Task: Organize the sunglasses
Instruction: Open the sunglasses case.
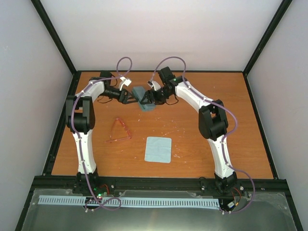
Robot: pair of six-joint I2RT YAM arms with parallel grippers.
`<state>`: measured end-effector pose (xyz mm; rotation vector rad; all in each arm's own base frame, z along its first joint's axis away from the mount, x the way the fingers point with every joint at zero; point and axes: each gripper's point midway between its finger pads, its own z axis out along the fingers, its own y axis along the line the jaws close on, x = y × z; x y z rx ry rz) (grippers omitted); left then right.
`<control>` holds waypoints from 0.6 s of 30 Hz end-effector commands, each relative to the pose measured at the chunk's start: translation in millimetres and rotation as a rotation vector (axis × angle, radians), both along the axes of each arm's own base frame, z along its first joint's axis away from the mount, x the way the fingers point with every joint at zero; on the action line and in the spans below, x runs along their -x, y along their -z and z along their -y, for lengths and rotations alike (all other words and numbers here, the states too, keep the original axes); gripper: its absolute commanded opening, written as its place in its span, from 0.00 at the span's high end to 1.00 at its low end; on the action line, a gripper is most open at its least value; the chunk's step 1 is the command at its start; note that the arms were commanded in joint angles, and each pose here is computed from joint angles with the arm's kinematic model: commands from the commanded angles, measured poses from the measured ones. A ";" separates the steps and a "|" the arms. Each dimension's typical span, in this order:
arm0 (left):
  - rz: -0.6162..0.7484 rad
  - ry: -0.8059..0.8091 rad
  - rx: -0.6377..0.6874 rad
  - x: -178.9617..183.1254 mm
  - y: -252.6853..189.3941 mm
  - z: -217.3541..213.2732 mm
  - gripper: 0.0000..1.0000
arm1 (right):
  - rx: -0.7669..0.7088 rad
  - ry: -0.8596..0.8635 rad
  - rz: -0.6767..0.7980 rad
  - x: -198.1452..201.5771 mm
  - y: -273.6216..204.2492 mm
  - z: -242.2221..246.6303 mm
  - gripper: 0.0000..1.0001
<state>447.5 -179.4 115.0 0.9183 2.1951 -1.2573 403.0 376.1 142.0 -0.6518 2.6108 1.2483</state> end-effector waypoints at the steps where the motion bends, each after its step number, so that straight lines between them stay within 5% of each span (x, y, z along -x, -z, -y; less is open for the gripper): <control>1: 0.019 -0.012 -0.222 -7.0 64.4 -6.0 0.14 | -0.426 -0.253 0.210 38.7 -147.5 -47.3 0.67; 18: 0.007 0.000 -0.286 -4.5 89.0 0.7 0.14 | -0.499 -0.278 0.213 48.5 -168.4 -46.3 0.68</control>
